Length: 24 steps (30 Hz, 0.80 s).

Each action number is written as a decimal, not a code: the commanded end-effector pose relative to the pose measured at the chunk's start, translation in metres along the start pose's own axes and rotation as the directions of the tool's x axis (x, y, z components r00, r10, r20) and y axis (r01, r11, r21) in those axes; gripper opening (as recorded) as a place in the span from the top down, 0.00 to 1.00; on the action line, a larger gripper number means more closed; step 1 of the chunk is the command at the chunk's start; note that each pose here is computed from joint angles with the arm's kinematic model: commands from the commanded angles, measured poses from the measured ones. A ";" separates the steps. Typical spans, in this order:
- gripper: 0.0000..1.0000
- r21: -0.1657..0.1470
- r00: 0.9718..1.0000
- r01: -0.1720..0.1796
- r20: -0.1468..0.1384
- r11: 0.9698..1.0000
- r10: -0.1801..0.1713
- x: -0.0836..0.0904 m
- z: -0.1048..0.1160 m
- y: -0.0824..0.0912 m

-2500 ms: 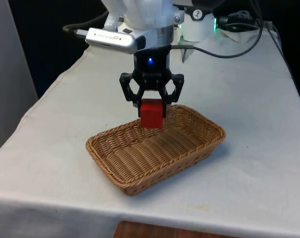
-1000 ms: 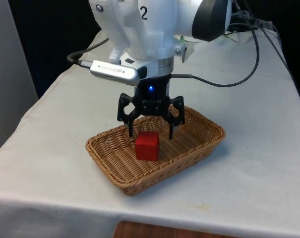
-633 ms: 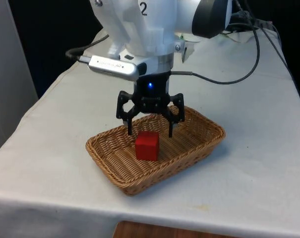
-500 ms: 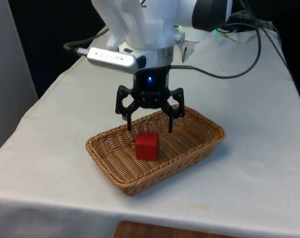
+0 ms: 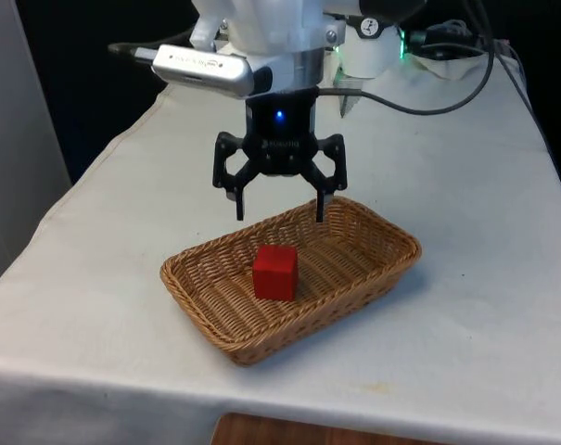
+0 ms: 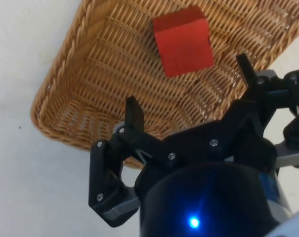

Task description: Pick up the cube and place it into the basket.

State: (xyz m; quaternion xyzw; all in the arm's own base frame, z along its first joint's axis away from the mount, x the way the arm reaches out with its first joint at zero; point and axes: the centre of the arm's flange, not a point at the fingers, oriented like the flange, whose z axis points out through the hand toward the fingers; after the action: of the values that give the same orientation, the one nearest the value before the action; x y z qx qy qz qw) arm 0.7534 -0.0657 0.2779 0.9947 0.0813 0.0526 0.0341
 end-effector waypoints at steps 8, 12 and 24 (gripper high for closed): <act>0.00 -0.004 1.000 0.021 0.007 1.000 -0.021 -0.011 -0.022 0.001; 0.00 -0.003 1.000 0.021 0.008 1.000 -0.021 -0.015 -0.027 0.001; 0.00 0.009 1.000 0.014 -0.001 1.000 -0.014 -0.031 -0.050 0.002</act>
State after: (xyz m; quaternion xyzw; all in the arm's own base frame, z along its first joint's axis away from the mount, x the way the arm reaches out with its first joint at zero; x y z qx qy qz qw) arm 0.7236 -0.0685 0.3212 0.9946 0.0880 0.0480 0.0261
